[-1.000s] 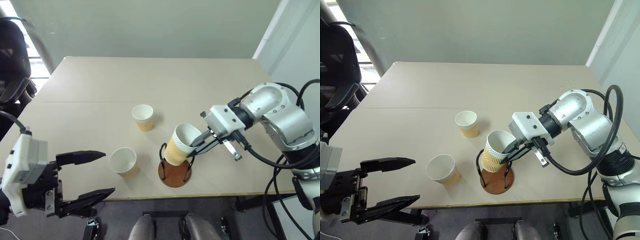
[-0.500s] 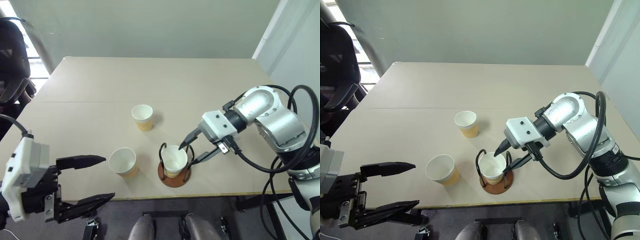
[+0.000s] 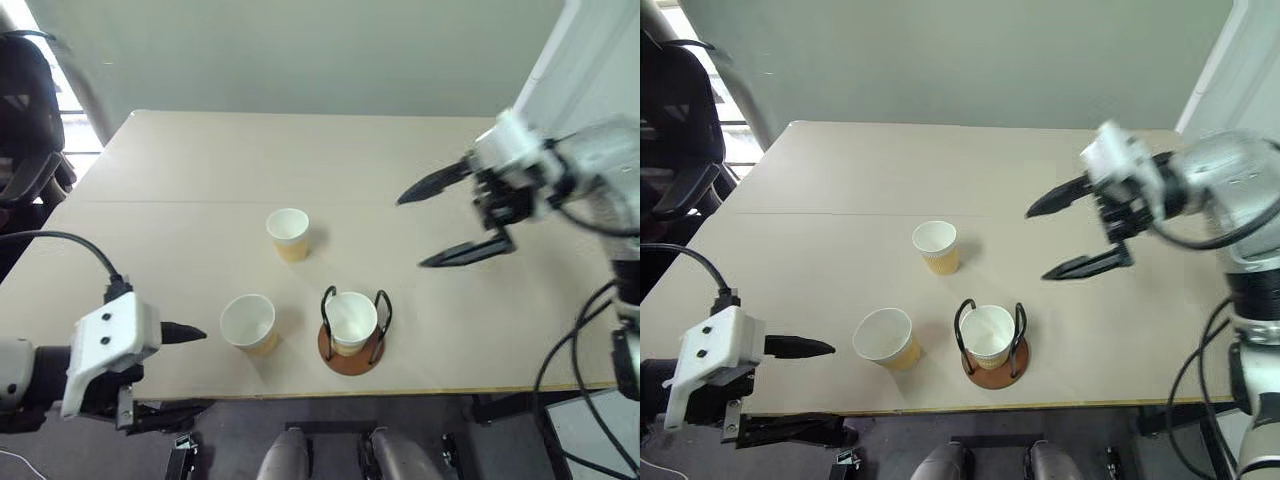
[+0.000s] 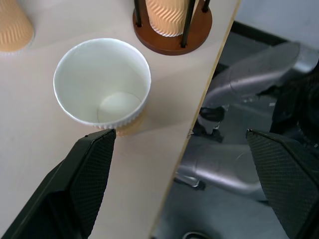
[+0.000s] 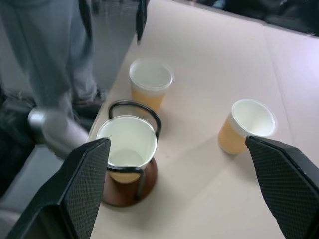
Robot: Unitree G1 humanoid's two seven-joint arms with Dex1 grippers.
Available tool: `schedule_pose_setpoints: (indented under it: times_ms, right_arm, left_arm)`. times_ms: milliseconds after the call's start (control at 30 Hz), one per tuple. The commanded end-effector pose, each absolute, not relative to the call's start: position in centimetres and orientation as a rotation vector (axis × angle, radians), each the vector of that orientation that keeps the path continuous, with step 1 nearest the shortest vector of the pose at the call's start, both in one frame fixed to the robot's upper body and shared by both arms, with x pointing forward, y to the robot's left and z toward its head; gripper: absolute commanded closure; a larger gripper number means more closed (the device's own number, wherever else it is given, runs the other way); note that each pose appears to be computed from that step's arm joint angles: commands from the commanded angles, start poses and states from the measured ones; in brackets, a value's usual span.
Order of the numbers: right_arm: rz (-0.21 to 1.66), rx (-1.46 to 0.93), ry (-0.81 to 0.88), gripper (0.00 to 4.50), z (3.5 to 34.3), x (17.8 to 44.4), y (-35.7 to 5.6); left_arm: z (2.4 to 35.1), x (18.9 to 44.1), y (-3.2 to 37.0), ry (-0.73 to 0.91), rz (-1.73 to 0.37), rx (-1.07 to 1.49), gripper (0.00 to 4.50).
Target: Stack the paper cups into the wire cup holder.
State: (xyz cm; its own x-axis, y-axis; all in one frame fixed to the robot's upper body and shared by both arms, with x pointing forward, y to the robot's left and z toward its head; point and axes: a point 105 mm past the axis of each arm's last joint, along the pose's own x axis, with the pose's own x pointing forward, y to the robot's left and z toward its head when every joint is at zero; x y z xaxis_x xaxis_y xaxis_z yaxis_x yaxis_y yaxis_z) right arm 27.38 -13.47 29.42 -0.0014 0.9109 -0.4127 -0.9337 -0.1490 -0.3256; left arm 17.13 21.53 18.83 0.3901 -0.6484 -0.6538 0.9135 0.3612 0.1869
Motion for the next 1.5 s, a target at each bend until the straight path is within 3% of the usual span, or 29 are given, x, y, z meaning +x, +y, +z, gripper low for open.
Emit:
schedule_pose_setpoints:
  times_ms: [33,167,633,733,1033,1100,1333,1433,1500]
  right_arm:
    - [1.650,-0.478,0.013,0.05,29.9,24.7,-16.0]
    - [1.638,-0.384,0.057,0.05,28.4,23.5,-17.5]
    - [1.528,-0.389,0.031,0.05,28.1,22.0,-17.8]
    - [1.509,-0.383,0.040,0.00,27.8,21.8,-18.0]
    - [1.467,-0.400,0.064,0.00,27.4,21.8,-18.3]
    - [1.470,-0.388,0.049,0.00,27.7,21.7,-18.3]
    - [1.443,-0.267,-0.036,0.00,29.8,21.2,-19.5]
    - [1.404,-0.251,-0.061,0.00,30.5,20.5,-19.7]
    - [1.391,-0.258,-0.071,0.00,30.9,19.8,-19.7]
  left_arm:
    - [18.9,17.7,21.2,0.520,-1.116,0.642,0.00]
    - [18.8,18.4,20.8,0.527,-1.169,0.673,0.00]
    - [16.0,20.9,19.7,0.575,-1.313,0.864,0.00]
    - [15.3,21.8,19.3,0.563,-1.315,0.897,0.63]
    - [14.9,22.6,19.3,0.564,-1.331,0.919,3.98]
    - [15.0,22.4,19.2,0.566,-1.348,0.904,4.49]
    - [16.4,20.7,18.3,0.570,-1.445,0.776,4.49]
    - [20.2,21.7,17.9,0.463,-1.433,0.700,4.49]
    - [24.5,23.3,16.8,0.284,-1.429,0.670,4.49]
